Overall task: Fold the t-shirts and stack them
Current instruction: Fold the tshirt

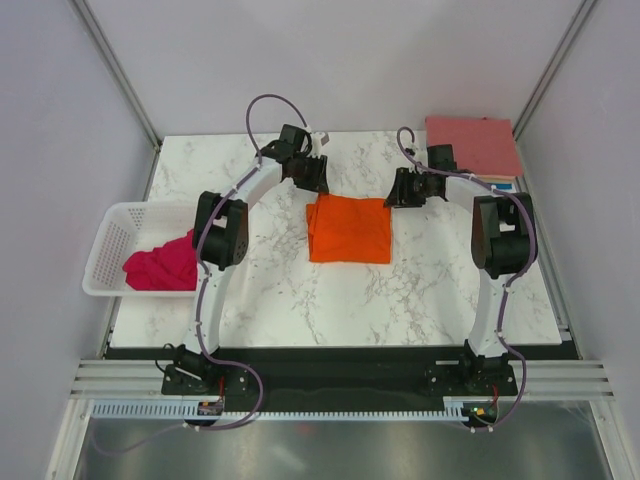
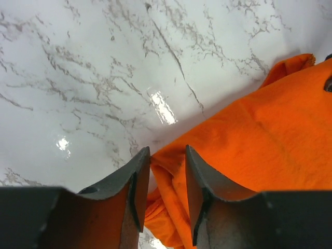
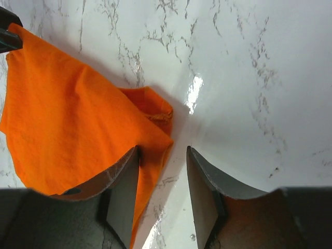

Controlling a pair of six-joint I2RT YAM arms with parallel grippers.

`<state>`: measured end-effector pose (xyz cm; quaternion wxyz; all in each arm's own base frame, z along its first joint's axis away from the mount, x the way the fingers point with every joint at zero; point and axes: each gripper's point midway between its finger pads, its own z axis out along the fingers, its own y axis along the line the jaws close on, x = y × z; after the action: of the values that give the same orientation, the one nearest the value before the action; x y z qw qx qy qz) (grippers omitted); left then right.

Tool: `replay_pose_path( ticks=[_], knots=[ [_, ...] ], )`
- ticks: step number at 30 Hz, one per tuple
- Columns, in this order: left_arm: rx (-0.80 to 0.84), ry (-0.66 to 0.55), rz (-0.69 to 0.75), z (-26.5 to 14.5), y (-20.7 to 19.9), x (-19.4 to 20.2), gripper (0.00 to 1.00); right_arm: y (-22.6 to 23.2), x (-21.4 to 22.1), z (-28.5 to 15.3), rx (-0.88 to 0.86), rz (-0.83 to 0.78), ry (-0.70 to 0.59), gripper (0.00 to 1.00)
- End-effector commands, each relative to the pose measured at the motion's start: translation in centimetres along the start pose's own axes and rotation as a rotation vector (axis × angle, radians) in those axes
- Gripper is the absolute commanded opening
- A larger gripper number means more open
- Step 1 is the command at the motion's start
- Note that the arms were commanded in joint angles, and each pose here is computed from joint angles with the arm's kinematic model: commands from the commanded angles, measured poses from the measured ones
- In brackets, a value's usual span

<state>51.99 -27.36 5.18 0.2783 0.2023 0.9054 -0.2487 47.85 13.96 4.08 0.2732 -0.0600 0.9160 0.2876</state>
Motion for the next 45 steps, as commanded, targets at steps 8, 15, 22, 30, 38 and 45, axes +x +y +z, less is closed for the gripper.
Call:
replay_pose_path(
  ticks=[8, 15, 22, 30, 38, 45],
  knots=[
    [0.112, -0.061, 0.062, -1.5, -2.4, -2.8, 0.02, 1.7, -4.2, 0.8, -0.14, -0.078, -0.11, 0.21],
    [0.067, -0.08, 0.014, -4.3, -3.1, -3.4, 0.02, 3.8, -5.5, -1.9, -0.163, -0.099, -0.178, 0.0],
    [-0.02, -0.143, -0.103, -8.9, -3.8, -4.3, 0.02, 6.5, -6.0, -3.0, -0.258, -0.076, -0.232, 0.0],
    [-0.167, -0.152, -0.278, -8.9, 0.3, -1.4, 0.02, 8.2, -7.5, -0.9, -0.35, -0.024, -0.276, 0.0],
    [-0.186, -0.129, -0.366, -6.5, 3.7, 0.6, 0.02, 8.8, -8.9, 3.7, -0.467, 0.046, -0.288, 0.0],
    [-0.133, -0.132, -0.369, -6.7, 2.7, 0.1, 0.02, 6.3, -10.6, 4.3, -0.261, 0.093, -0.271, 0.34]
  ],
)
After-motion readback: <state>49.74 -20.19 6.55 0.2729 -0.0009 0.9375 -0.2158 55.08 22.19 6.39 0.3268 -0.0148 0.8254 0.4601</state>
